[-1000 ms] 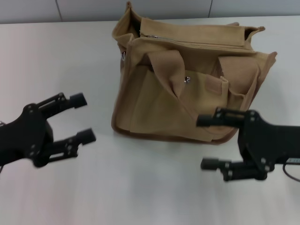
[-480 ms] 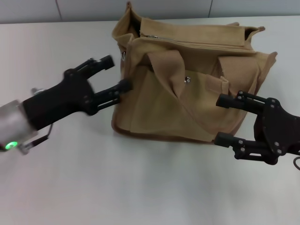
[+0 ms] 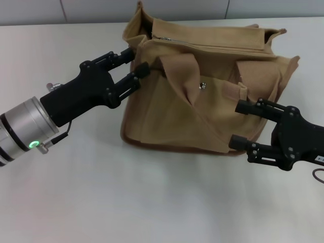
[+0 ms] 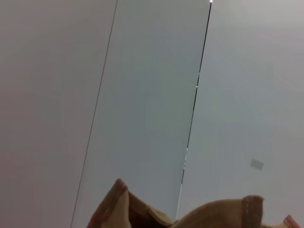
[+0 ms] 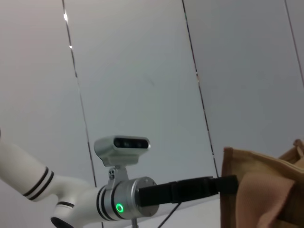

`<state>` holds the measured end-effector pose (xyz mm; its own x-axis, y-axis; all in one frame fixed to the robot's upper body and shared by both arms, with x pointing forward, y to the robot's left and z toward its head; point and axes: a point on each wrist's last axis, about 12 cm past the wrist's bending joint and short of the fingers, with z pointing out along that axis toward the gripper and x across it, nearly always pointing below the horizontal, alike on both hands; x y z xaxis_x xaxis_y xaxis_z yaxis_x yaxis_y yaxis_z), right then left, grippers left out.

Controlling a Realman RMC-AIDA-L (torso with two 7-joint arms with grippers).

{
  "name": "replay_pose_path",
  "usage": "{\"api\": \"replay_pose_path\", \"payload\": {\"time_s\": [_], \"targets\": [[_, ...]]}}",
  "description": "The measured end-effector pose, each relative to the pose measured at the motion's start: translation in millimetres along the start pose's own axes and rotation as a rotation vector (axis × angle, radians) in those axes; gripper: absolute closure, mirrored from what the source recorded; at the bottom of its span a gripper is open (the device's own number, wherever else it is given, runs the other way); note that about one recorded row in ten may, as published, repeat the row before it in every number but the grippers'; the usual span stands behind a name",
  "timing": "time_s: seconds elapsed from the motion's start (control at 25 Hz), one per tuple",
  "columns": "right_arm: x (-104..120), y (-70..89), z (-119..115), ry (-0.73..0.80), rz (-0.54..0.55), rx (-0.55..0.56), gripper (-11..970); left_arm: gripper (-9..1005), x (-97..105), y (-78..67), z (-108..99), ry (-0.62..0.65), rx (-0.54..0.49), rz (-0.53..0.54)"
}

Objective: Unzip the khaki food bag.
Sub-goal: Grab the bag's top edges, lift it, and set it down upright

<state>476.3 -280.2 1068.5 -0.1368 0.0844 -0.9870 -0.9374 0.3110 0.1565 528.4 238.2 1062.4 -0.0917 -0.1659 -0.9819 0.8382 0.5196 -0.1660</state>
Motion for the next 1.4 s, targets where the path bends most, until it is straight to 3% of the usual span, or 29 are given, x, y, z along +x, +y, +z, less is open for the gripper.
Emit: {"api": "replay_pose_path", "payload": {"time_s": [0.44,0.56,0.76,0.8,0.96,1.08,1.24,1.28,1.32,1.4], "targets": [[-0.3,-1.2,-1.6,-0.009,-0.001,0.020,166,870,-0.4,-3.1,-0.4,-0.017,0.015,0.060],[-0.8,-1.4,-2.1,-0.013,-0.001,0.024,166,891,-1.7,-2.4,-3.7,-0.028,0.006,0.065],[-1.6,-1.5,-4.1,-0.027,0.000,0.037,167,927,-16.2,9.6,-26.8,-0.085,-0.074,0.138],[-1.7,-1.7,-6.6,-0.036,0.004,0.054,167,934,-29.0,17.4,-36.9,-0.115,-0.112,0.176],[-2.9,-2.6,-9.6,-0.054,0.004,0.077,167,963,-46.3,26.9,-49.2,-0.159,-0.165,0.237],[-3.5,-2.7,-10.4,-0.080,0.010,0.095,167,962,-64.5,28.0,-55.8,-0.224,-0.139,0.267],[-3.6,-3.3,-10.8,-0.108,0.019,0.117,167,962,-59.1,17.2,-43.7,-0.208,-0.038,0.262],[-3.1,-4.6,-12.2,-0.131,0.016,0.153,167,962,-43.6,6.8,-29.2,-0.157,0.031,0.244],[-3.1,-4.6,-12.2,-0.131,0.016,0.153,167,961,-43.6,6.8,-29.2,-0.157,0.031,0.244],[1.3,-6.5,-12.8,-0.141,-0.033,0.214,167,961,-20.3,-6.3,-12.4,-0.095,0.092,0.222]]}}
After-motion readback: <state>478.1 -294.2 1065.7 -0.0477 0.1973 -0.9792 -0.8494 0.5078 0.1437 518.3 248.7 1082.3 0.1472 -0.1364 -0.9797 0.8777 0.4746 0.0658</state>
